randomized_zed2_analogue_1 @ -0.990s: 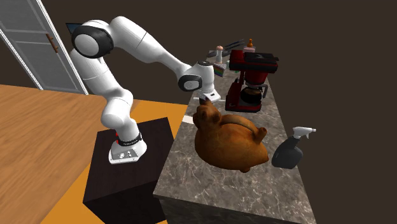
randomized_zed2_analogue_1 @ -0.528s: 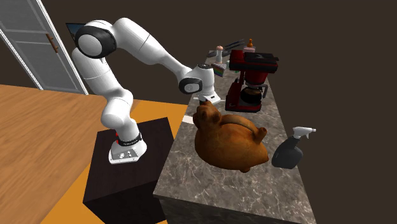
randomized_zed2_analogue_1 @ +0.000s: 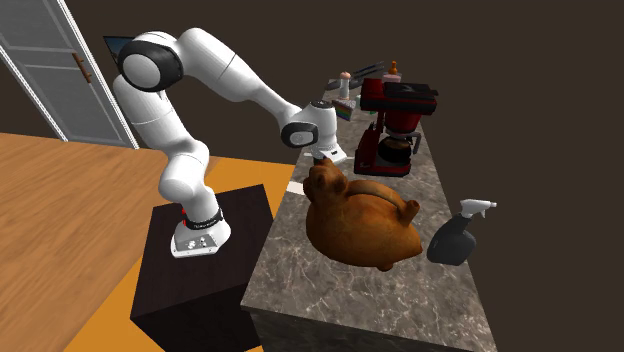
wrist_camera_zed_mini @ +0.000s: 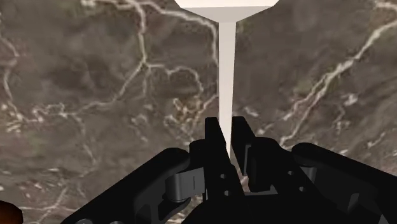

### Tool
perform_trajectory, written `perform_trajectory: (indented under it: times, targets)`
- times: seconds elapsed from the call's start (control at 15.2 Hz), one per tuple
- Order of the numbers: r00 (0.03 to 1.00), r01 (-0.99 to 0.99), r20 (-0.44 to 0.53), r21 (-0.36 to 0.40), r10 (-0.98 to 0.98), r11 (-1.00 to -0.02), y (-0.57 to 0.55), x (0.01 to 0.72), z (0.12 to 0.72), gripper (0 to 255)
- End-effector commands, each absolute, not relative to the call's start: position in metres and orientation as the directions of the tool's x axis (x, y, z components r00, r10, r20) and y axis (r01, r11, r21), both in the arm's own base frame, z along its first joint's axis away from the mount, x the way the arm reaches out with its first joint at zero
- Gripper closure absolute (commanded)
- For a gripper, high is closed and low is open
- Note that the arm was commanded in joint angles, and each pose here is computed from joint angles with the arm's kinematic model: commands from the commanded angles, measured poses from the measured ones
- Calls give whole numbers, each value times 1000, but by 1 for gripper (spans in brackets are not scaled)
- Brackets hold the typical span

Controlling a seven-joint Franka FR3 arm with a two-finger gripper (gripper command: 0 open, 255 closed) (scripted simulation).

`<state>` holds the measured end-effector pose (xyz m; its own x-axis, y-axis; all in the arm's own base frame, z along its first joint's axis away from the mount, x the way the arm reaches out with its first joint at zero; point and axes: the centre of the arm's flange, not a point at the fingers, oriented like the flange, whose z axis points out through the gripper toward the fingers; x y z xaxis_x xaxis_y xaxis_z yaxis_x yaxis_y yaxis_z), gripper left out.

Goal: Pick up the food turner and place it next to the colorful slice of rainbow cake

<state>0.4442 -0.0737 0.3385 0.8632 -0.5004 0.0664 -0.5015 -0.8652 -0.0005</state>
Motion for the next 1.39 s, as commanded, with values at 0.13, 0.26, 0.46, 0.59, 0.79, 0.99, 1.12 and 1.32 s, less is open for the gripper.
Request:
perform_trajectory:
  times: [0.13,0.26,0.46,0.59,0.79,0.99,1.12,1.32]
  targets:
    - [863,-501,66,0,-500,-865,-74,444,338,255]
    - [863,-501,66,0,-500,-865,-74,444,344,255]
    - [863,-501,66,0,-500,-865,-74,444,360,255]
    - [863,-501,66,0,-500,-865,-74,444,370,255]
    - [863,-501,66,0,-500,-865,-74,444,386,255]
    - [863,-501,66,0,-500,-865,-74,444,402,255]
    - [863,-501,66,0,-500,-865,-74,444,412,255]
    - [863,-501,66,0,-500,-865,-74,444,428,255]
